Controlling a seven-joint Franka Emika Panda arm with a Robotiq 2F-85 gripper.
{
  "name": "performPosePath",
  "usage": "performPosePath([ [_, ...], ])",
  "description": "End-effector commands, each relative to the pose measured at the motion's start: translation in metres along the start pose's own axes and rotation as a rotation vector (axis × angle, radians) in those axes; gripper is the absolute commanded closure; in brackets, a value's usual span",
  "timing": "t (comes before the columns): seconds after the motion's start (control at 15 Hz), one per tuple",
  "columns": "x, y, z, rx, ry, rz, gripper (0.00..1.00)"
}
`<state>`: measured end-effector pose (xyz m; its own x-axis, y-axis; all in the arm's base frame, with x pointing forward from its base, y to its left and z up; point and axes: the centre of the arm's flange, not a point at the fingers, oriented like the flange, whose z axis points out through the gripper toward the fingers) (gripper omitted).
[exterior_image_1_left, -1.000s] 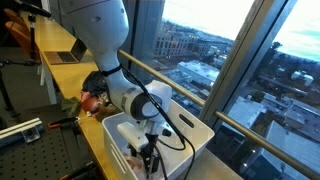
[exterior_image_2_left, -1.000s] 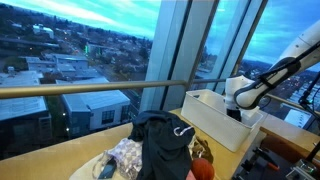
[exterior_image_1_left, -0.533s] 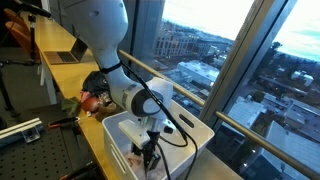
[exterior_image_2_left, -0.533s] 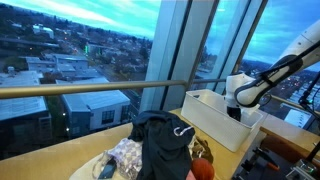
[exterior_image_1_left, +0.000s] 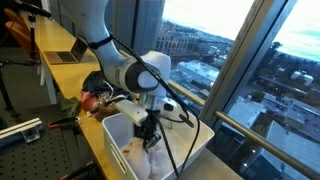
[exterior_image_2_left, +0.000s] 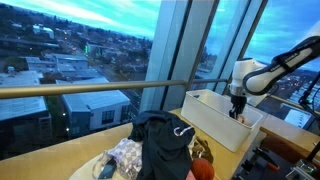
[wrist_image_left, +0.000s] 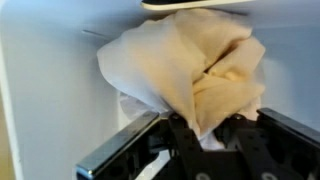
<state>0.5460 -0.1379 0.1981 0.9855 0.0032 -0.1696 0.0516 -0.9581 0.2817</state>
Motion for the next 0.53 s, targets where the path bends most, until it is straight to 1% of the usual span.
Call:
performPosePath([
  [0.0,-0.020,-0.024,-0.090,-0.035,0.085,-0.028,0.94],
  [0.13,-0.019,-0.043,-0.138,-0.057,0.147,-0.058,0.94],
  [0.27,-0.018,-0.072,-0.186,-0.093,0.205,-0.100,0.94],
  [0.47,-0.019,-0.130,-0.253,-0.155,0.287,-0.182,0.94],
])
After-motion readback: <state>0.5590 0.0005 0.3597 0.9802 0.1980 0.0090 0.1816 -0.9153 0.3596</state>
